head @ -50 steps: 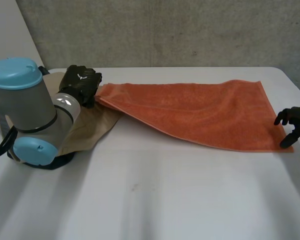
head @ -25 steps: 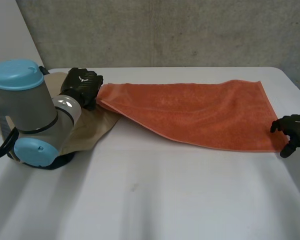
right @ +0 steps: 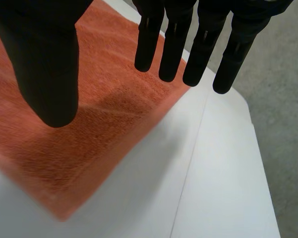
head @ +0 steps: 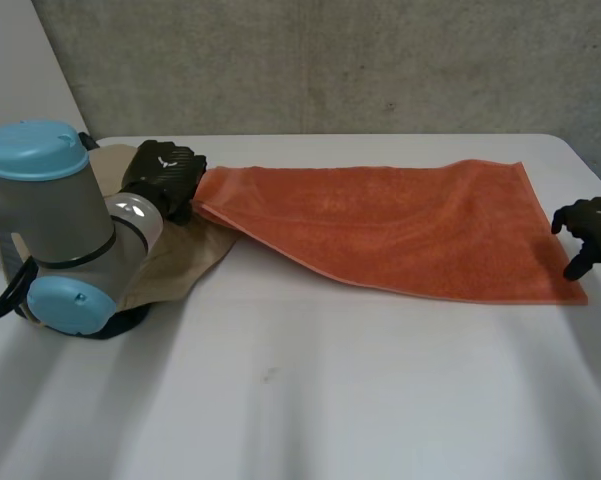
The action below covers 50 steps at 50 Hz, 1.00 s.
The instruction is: Fold the laundry.
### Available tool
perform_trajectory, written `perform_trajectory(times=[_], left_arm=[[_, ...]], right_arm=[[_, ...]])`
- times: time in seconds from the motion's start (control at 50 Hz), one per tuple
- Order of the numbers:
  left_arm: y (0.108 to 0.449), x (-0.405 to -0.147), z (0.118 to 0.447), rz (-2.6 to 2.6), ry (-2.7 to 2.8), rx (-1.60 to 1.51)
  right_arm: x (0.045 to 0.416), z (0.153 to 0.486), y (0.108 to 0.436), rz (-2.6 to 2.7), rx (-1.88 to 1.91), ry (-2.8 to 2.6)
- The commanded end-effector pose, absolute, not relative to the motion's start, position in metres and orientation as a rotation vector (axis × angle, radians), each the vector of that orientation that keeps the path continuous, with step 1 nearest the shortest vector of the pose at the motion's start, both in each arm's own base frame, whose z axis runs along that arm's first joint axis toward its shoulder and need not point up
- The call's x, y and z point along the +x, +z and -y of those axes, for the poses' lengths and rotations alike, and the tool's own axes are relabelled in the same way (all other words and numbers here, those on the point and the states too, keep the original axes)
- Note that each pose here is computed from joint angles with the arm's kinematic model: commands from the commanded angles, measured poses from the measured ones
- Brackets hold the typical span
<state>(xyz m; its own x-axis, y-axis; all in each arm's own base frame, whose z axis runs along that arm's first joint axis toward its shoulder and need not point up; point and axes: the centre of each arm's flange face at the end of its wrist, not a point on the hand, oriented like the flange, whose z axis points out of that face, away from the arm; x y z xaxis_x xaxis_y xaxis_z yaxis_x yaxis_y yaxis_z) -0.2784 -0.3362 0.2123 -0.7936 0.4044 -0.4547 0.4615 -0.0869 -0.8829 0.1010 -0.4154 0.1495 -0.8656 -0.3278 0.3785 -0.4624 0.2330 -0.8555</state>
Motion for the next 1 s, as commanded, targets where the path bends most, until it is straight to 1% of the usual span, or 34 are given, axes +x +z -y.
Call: perform_trajectory(times=[0.02, 0.14, 0.2, 0.3, 0.46, 0.56, 0.66, 0.76, 0.9, 1.0], left_arm=[[0.217, -0.278, 0.335, -2.095, -2.061, 0.991], [0.218, -0.278, 0.332, -2.113, -2.06, 0.992], [0.218, -0.278, 0.333, -2.116, -2.064, 0.994], [0.218, -0.276, 0.335, -2.123, -2.071, 0.99], [0.219, -0.279, 0.336, -2.122, -2.086, 1.004], [0.219, -0.281, 0.336, -2.128, -2.087, 1.012], [0.219, -0.281, 0.336, -2.128, -2.088, 1.014], [0.218, -0.28, 0.338, -2.13, -2.086, 1.012], [0.22, -0.279, 0.339, -2.13, -2.089, 1.002], [0.217, -0.279, 0.338, -2.138, -2.081, 1.007]], right_arm=[[0.096, 0.381, 0.179, 2.628, 0.713, 1.589], [0.083, 0.374, 0.168, 2.653, 0.762, 1.519], [0.08, 0.376, 0.16, 2.643, 0.776, 1.534], [0.079, 0.38, 0.143, 2.607, 0.796, 1.601], [0.083, 0.389, 0.127, 2.545, 0.832, 1.647], [0.088, 0.392, 0.122, 2.524, 0.857, 1.644], [0.091, 0.399, 0.124, 2.478, 0.852, 1.67], [0.098, 0.409, 0.123, 2.416, 0.88, 1.71], [0.099, 0.424, 0.115, 2.377, 0.878, 1.707], [0.1, 0.423, 0.117, 2.387, 0.866, 1.674]])
